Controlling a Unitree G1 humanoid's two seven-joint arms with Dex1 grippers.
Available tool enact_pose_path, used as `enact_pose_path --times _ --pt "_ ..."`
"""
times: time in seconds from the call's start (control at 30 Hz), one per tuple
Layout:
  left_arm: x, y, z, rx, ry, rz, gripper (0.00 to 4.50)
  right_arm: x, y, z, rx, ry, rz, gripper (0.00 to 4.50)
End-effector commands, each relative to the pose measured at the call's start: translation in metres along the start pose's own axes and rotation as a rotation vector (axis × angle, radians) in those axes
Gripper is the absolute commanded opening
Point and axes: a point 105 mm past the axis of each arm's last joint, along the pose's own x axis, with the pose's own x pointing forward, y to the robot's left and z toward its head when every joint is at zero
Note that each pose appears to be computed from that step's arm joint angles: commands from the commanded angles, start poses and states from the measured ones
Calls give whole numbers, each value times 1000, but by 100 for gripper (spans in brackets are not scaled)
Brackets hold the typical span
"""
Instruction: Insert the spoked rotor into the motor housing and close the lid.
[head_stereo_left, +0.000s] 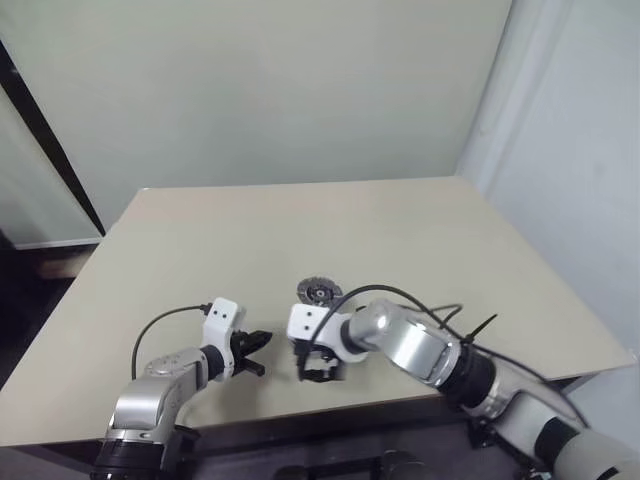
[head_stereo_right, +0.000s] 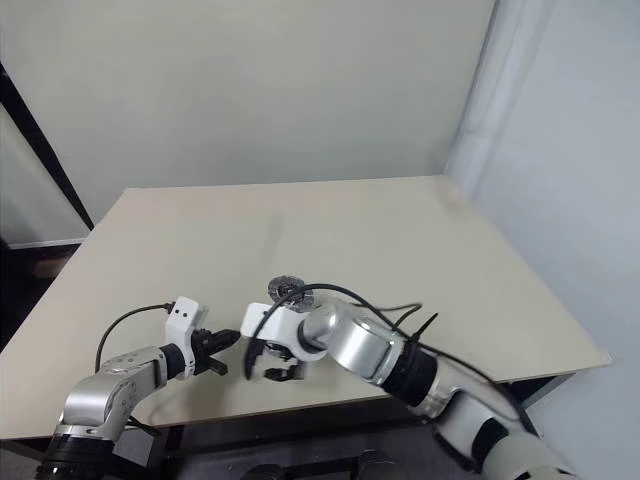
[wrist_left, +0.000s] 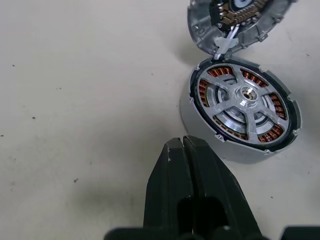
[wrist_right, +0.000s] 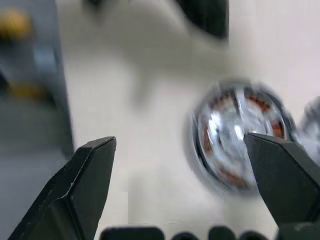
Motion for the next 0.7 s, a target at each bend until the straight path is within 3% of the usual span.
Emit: enact_pose_path --times 0.03,0.27,0.57,0.7 --pt "-1 -1 16 45 -40 -9 0 -1 -11 -6 -244 66 -1 448" --pt "-3 -5 11 47 -27 -17 0 6 -24 -16 -367 107 -3 448" --pt "-7 -7 7 40 -10 -15 0 18 -21 -15 -341 80 6 448" --pt "-7 -8 6 37 -8 -14 0 22 -22 -17 -315 74 -17 354"
